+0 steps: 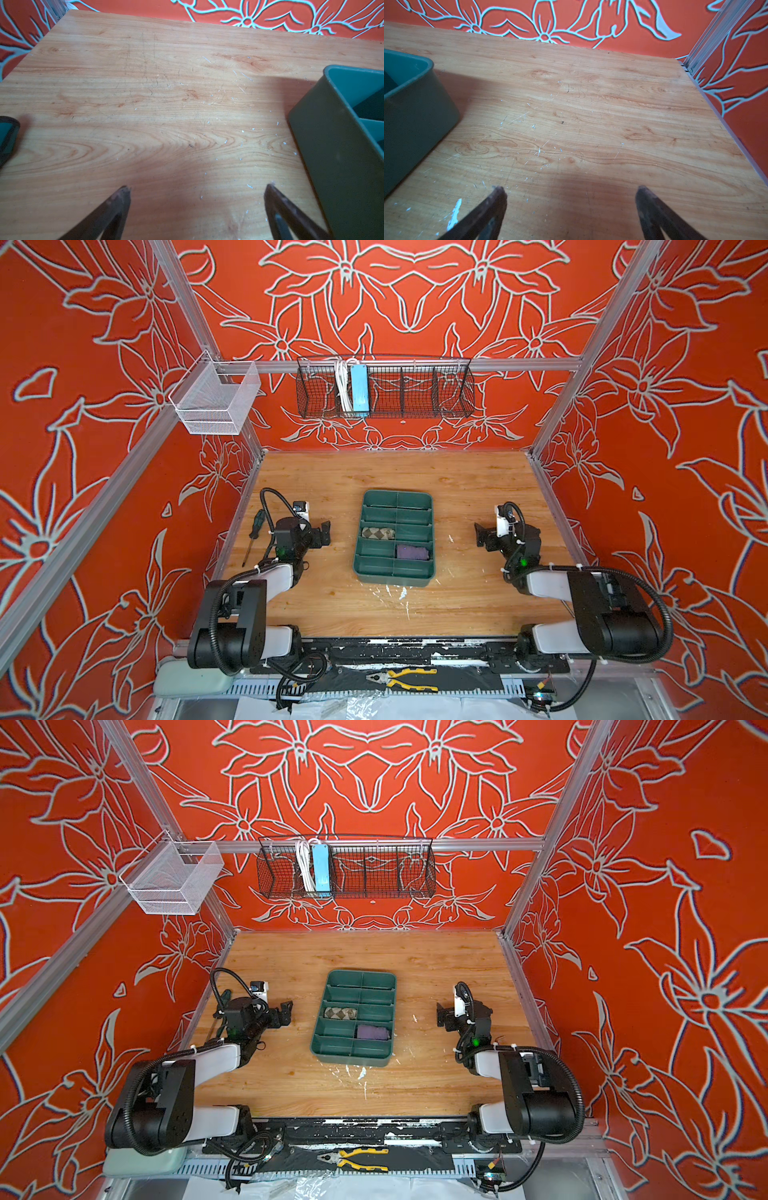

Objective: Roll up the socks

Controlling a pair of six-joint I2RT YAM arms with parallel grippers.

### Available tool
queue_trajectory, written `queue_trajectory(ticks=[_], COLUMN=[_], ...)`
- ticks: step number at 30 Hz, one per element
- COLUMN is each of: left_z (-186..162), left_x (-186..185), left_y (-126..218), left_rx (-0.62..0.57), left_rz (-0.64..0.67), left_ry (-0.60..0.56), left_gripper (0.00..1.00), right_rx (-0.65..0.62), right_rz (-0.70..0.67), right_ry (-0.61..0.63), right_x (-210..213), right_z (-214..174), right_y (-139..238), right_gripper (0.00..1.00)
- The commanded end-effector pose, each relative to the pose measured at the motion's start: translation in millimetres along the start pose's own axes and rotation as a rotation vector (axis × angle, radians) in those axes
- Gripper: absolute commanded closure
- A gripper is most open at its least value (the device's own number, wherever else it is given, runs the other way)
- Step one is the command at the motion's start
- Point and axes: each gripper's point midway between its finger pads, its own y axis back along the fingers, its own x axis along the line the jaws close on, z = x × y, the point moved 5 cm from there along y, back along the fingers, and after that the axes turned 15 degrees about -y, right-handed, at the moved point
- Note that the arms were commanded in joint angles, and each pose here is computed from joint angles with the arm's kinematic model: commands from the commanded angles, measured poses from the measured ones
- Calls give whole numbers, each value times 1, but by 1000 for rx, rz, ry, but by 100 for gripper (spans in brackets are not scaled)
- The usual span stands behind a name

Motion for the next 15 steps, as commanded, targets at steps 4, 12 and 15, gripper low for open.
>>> queue_trajectory(ticks=[4, 12, 15], left_z=[1, 1, 1], left_x=[2, 2, 2], left_y=[-1, -1, -2], left_rx=[3, 5, 9], left_rz=[11, 9, 12], left_ry=[6, 6, 8], left_gripper=[3, 3, 3], right_rx=[-10, -12, -11], right_rz=[5, 5, 5], right_ry=[-1, -3, -2], right_x=[0, 0, 0], right_z=[7, 7, 7], right_y=[-2, -2, -2], right_gripper=[2, 2, 2])
